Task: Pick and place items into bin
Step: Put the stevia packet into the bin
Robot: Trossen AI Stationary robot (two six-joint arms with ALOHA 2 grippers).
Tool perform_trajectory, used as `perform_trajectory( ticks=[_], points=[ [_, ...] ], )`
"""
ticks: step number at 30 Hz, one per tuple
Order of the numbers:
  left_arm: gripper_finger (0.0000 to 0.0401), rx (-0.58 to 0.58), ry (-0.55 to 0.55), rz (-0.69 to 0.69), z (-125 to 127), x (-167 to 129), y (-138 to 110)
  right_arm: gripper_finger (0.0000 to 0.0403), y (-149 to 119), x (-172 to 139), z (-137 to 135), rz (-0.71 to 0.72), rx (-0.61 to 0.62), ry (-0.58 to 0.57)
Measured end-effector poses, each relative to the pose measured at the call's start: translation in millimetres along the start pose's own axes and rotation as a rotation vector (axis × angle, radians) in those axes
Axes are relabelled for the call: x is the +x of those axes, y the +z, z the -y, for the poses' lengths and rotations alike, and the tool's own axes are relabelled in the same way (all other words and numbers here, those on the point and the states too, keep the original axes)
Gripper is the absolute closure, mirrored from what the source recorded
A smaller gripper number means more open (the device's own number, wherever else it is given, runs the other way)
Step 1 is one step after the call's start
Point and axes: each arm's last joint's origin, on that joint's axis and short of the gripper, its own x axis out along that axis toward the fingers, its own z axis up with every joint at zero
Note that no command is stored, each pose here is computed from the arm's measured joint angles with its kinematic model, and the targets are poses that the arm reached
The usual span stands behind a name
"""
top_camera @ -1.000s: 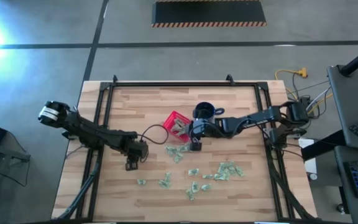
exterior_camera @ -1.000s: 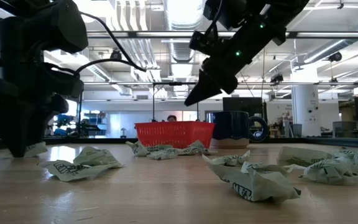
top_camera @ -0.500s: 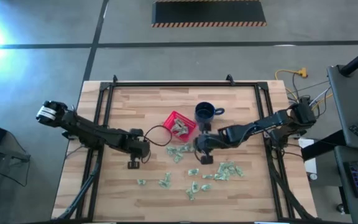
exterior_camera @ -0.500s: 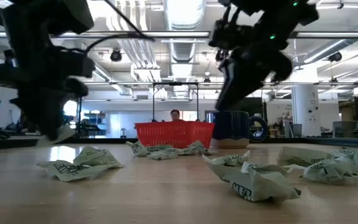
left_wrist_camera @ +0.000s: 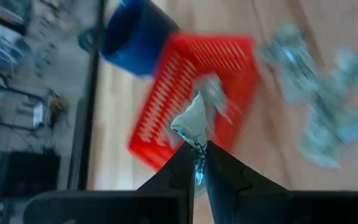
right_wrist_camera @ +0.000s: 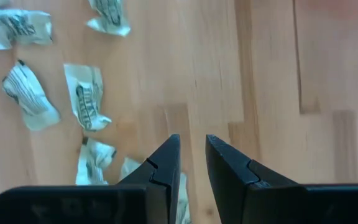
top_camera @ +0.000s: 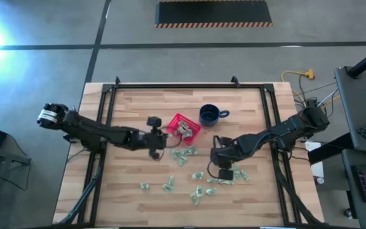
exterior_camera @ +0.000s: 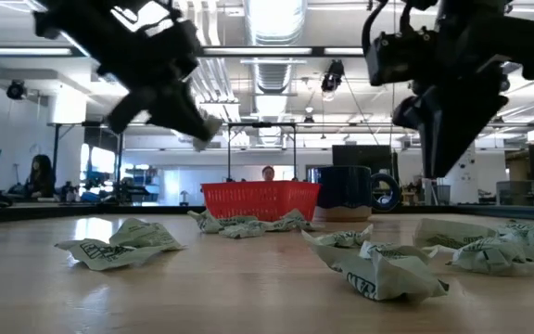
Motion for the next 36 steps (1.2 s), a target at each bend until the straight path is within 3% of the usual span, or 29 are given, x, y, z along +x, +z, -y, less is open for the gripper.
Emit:
perform_trajectory(
  ticks=[5, 15, 27, 36],
  points=[
    [0.0388, -0.033, -0.047, 0.052, -20, 23, -5, 0.0335, -4, 0, -4, -0.018, 0.032, -0.003],
    [0.0384, -0.112, 0.005, 0.038, -37, 62, -15, 0.0335, -15, 0, -12, -0.071, 0.072, -0.022],
    [0.026, -0.107, -0.026, 0.007, -34, 76, -18, 0.0335, -31, -1, -18, -0.163, 0.145, -0.079],
    [0.0236, -0.146, -0.012, 0.035, -39, 69, -14, 0.0335, -45, 9, -16, -0.2, 0.182, -0.111]
  ],
)
